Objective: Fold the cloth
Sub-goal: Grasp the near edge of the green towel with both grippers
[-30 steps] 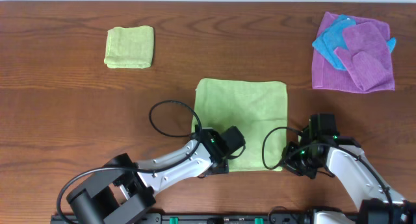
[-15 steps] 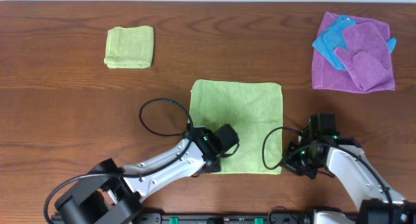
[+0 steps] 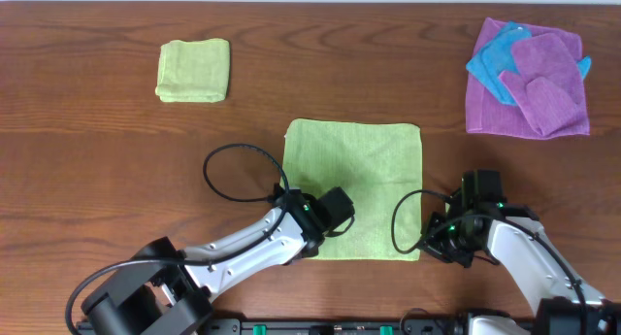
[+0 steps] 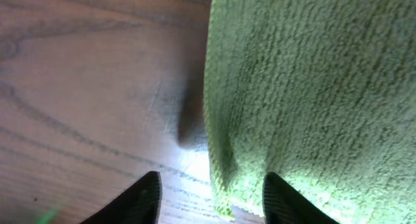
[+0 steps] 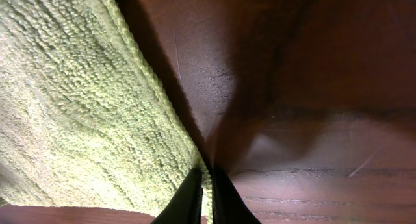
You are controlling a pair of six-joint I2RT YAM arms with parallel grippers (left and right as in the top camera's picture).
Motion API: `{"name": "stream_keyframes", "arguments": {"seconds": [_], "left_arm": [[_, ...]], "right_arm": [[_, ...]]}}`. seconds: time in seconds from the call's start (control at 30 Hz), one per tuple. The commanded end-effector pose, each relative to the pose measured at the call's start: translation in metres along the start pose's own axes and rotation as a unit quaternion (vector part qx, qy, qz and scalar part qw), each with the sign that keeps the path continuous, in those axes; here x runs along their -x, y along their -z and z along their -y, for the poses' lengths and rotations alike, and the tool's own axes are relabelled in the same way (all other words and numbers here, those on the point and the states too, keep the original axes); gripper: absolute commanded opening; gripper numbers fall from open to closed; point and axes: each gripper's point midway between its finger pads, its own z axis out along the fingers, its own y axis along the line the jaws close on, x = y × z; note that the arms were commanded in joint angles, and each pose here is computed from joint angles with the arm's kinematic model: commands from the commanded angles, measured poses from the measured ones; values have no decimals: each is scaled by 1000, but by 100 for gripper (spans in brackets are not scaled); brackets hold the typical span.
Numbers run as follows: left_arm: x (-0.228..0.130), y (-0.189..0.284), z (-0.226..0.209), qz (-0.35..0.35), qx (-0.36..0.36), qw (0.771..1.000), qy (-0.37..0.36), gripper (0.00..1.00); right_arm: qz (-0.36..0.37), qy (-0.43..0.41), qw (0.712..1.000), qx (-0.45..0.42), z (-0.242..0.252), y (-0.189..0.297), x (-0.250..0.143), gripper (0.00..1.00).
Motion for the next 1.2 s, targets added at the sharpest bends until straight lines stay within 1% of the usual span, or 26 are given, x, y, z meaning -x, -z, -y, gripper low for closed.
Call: {"name": "stream_keyframes", "arguments": {"seconds": [0.0,0.13,0.23,0.27,0.4,0.47,0.5,0.57,0.6,0.63,0.67,0.73,0.77,0.87,0.9,0.93,0.97,1.03,1.07,1.1,1.17], "left_arm": [[0,-6,-12,7,18,1000,1,58],[-5,-12,-17,0,25,1000,0,56],[-6,-14,-18,0,26,1000,0,40],[-6,-14,-17,2,24,1000,0,37],[-1,-15,-9,11,7,1000,4,36],[2,-14,-5,16,0,1000,5,29],[2,-14,-4,18,-2,1000,6,24],[4,-14,-2,22,-6,1000,7,22],[5,-14,-1,23,-7,1000,7,18],[5,-14,-1,23,-8,1000,7,12],[5,-14,-1,24,-9,1000,8,10],[5,-14,-1,23,-8,1000,7,9],[5,-14,-1,23,-8,1000,8,6],[5,-14,-1,23,-8,1000,7,6],[4,-14,-1,21,-9,1000,7,6],[4,-14,0,21,-9,1000,7,6],[4,-14,0,19,-10,1000,7,6],[2,-14,0,16,-12,1000,7,6],[2,-14,1,15,-13,1000,7,6],[2,-14,1,15,-13,1000,7,6],[2,-14,1,15,-13,1000,7,6]], "right_arm": [[-7,-16,999,-33,16,-6,-6,9],[-7,-16,999,-33,16,-6,-6,9],[-7,-16,999,-33,16,-6,-6,9],[-7,-16,999,-33,16,-6,-6,9],[-7,-16,999,-33,16,-6,-6,9],[-8,-16,999,-33,16,-6,-6,9],[-8,-16,999,-33,16,-6,-6,9],[-8,-16,999,-33,16,-6,-7,9],[-9,-16,999,-33,16,-6,-7,9],[-9,-16,999,-33,16,-6,-7,9],[-9,-16,999,-33,16,-6,-7,9],[-9,-17,999,-33,16,-6,-7,9],[-9,-17,999,-33,16,-6,-7,9],[-9,-17,999,-33,16,-6,-7,11],[-9,-17,999,-33,16,-6,-7,13],[-9,-17,999,-33,16,-6,-7,22],[-9,-17,999,-33,16,-6,-7,27],[-9,-17,999,-33,16,-6,-7,35],[-9,-17,999,-33,16,-6,-7,40],[-10,-17,999,-33,16,-6,-7,41],[-18,-23,999,-29,15,-6,-11,40]]}}
